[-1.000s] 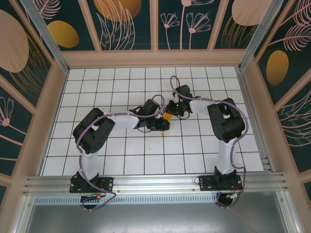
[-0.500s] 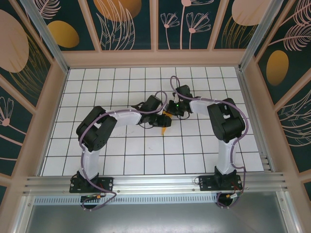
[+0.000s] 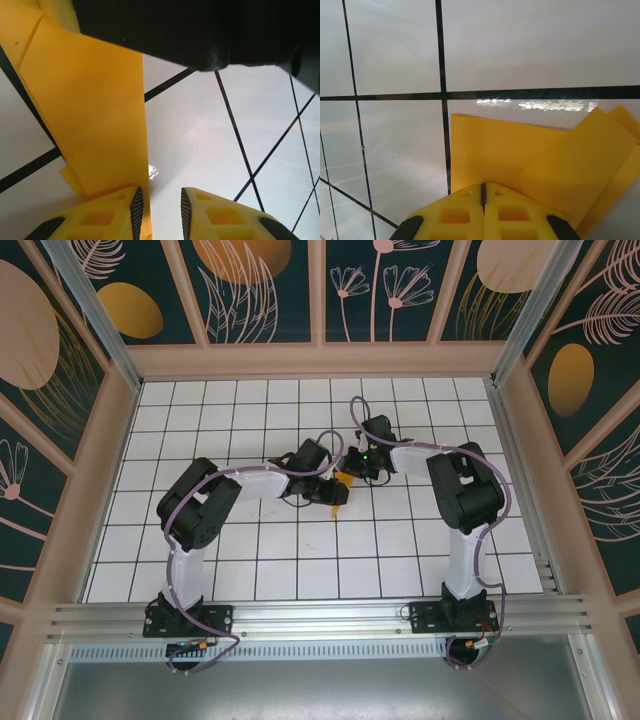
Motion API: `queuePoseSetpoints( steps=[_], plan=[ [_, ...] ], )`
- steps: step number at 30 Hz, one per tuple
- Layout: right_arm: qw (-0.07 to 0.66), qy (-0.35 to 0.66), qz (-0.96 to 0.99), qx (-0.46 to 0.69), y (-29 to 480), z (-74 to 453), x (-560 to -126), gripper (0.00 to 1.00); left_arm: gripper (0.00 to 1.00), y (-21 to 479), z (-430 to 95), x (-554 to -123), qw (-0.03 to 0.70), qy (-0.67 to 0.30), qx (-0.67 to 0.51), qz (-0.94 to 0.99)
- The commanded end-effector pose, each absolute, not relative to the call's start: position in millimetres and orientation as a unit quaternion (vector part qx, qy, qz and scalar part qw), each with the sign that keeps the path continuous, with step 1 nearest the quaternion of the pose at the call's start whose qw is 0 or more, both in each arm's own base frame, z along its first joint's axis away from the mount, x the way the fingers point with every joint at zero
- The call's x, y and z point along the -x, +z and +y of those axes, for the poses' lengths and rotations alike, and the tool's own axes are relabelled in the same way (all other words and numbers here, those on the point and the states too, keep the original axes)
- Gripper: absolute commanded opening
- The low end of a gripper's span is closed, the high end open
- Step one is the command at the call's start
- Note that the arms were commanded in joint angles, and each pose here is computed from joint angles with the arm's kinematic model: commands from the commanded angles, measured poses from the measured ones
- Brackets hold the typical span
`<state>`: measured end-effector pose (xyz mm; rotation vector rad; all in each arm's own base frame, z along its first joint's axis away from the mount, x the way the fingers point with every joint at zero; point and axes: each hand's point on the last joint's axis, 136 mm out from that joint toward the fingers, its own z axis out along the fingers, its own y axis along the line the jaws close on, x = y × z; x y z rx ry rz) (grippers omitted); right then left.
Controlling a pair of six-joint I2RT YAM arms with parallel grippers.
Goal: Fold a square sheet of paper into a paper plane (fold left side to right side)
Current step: Fold the wing for the fifth time at the center of the table.
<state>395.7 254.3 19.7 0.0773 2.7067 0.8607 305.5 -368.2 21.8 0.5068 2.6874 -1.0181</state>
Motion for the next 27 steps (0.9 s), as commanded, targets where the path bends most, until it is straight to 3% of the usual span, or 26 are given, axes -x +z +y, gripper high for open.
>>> queuePoseSetpoints(
  steps=[1, 27],
  plan=[
    [0.133, 0.256, 0.956, -0.051, -6.0, 236.6, -390.3, 0.01, 0.30, -7.6, -355.8, -257.2, 0.037, -0.322, -0.217, 0.921],
    [0.127, 0.252, 0.958, -0.053, -9.3, 236.4, -390.0, 0.01, 0.30, -12.6, -338.6, -203.2, 0.004, -0.306, -0.269, 0.913]
  ],
)
